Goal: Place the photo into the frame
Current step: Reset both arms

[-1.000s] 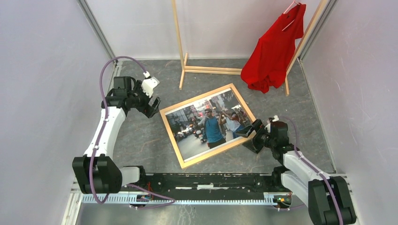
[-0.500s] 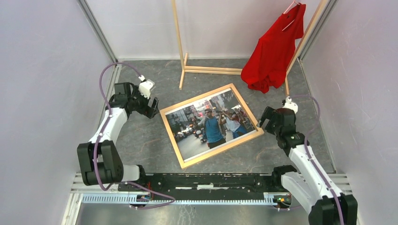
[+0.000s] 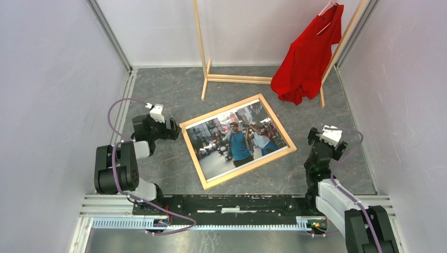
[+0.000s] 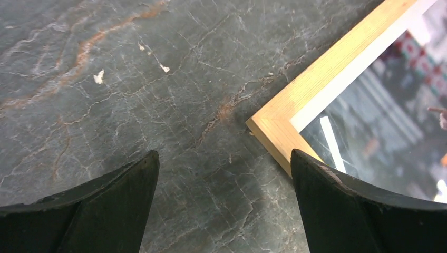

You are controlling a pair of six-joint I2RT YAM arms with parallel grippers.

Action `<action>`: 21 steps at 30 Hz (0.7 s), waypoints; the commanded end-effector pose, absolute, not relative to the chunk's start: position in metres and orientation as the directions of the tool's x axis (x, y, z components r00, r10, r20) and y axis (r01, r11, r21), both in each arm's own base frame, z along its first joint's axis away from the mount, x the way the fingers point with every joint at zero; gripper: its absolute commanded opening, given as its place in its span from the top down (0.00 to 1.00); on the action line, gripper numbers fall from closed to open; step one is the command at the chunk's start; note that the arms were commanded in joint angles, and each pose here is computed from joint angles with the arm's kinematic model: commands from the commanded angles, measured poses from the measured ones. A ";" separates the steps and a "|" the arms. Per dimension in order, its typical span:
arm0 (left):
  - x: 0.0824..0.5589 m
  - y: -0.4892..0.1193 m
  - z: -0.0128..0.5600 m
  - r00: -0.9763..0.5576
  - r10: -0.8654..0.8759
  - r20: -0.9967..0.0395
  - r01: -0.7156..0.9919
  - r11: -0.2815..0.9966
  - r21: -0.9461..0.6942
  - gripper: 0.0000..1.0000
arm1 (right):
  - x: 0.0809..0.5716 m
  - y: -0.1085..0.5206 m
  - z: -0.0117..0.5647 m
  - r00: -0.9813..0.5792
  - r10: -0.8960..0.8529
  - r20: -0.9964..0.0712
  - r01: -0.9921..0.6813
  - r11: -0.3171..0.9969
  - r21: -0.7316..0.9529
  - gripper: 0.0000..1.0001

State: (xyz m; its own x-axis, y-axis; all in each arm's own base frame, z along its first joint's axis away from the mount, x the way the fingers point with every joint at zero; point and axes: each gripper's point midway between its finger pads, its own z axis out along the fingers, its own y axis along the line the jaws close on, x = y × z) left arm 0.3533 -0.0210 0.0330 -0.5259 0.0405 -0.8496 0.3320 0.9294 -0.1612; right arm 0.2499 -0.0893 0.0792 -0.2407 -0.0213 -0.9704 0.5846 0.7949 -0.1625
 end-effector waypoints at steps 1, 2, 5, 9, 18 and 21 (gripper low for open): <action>0.379 -0.010 0.105 -0.183 -0.042 -0.982 0.262 0.961 -0.090 0.00 | 0.247 -0.088 0.102 -0.014 -0.061 -0.998 0.565 0.823 -0.058 0.02; 0.375 -0.011 0.111 -0.143 -0.064 -0.988 0.254 0.962 -0.099 0.00 | 0.252 -0.084 0.101 -0.028 -0.077 -0.997 0.541 0.837 -0.080 0.02; 0.368 -0.012 0.113 -0.075 -0.068 -0.995 0.257 0.963 -0.085 0.00 | 0.263 -0.079 0.094 -0.091 -0.104 -0.990 0.509 0.850 -0.136 0.02; 0.357 -0.012 0.112 -0.024 -0.070 -0.997 0.244 0.967 -0.073 0.00 | 0.263 -0.075 0.090 -0.070 -0.100 -0.993 0.484 0.867 -0.122 0.02; 0.370 -0.016 0.091 -0.088 -0.018 -0.996 0.188 0.981 -0.035 0.00 | 0.291 -0.043 0.079 -0.133 -0.202 -0.970 0.276 0.933 -0.232 0.02; 0.374 -0.017 0.090 -0.094 -0.014 -0.995 0.164 0.986 -0.029 0.00 | 0.292 -0.044 0.081 -0.127 -0.208 -0.970 0.281 0.930 -0.236 0.02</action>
